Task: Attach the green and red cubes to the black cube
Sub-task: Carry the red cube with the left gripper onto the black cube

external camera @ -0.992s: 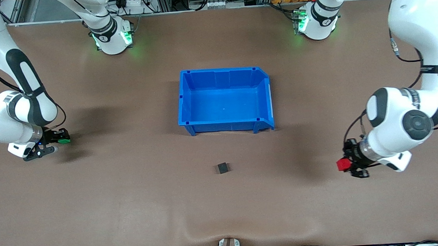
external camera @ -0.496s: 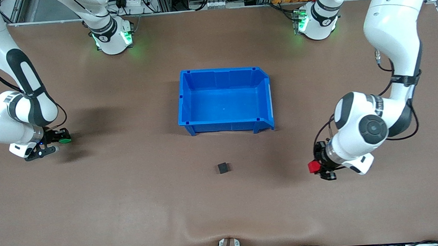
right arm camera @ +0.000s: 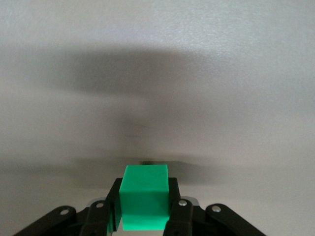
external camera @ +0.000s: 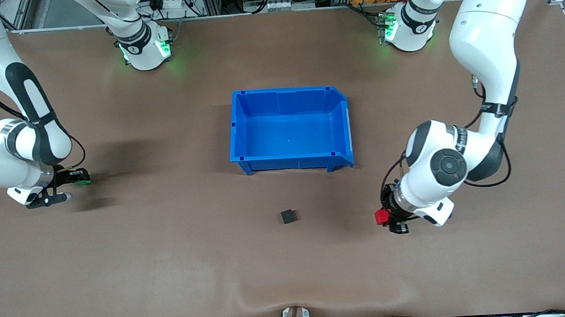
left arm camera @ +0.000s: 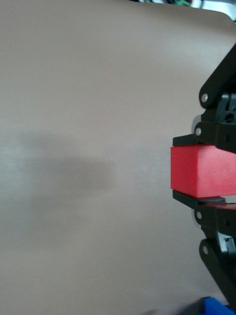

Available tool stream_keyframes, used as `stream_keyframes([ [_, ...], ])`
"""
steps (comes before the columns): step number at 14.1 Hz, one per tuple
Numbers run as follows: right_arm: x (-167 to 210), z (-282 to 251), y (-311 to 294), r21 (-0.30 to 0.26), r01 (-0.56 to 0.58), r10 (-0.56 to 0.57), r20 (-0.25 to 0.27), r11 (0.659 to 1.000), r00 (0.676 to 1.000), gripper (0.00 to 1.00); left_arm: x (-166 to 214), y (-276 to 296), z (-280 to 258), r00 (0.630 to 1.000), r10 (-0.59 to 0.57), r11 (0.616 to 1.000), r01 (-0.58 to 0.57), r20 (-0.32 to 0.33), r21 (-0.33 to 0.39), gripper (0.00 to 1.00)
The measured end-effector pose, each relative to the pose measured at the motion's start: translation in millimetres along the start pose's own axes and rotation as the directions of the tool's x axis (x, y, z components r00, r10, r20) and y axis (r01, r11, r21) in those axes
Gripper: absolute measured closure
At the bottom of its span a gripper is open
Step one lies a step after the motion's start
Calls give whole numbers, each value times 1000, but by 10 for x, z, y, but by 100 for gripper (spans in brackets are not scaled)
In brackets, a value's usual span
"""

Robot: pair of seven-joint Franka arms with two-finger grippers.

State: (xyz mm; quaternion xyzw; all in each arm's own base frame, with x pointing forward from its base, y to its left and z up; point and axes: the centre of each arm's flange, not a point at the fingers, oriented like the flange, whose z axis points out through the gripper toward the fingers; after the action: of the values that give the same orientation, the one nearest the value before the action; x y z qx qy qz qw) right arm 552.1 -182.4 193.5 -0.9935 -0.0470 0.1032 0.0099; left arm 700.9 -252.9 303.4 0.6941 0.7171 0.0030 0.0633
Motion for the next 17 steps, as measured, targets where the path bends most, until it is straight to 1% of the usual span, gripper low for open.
stream_keyframes([
  [2, 32, -24, -94, 5, -70, 69, 13, 998, 997, 60, -244, -59, 20, 1000, 2, 1000, -2, 8, -3, 60],
  [4, 68, -89, -158, 3, -130, 130, 13, 991, 991, 60, -460, -103, 104, 1000, 6, 1000, -6, 6, -5, 60],
  [6, 112, -149, -205, 0, -195, 195, 4, 981, 981, 60, -677, -154, 250, 1000, 21, 1000, -21, -12, -11, 60],
  [8, 148, -175, -283, 3, -266, 266, 10, 964, 964, 60, -930, -229, 387, 999, 25, 1000, -25, -21, -18, 60],
  [10, 177, -194, -385, 12, -357, 356, 33, 934, 934, 60, -1138, -295, 482, 1000, 27, 999, -27, -10, -28, 60],
  [13, 242, -258, -600, 48, -487, 483, 63, 872, 873, 60, -1242, -323, 625, 1000, 1, 1000, -1, 27, -11, 60],
  [15, 300, -335, -771, 49, -549, 544, 79, 835, 835, 60, -1259, -323, 721, 999, -13, 1000, 13, 44, 1, 60],
  [17, 368, -426, -959, 41, -601, 597, 80, 798, 798, 60, -1310, -356, 792, 998, -16, 1000, 15, 53, 13, 60],
])
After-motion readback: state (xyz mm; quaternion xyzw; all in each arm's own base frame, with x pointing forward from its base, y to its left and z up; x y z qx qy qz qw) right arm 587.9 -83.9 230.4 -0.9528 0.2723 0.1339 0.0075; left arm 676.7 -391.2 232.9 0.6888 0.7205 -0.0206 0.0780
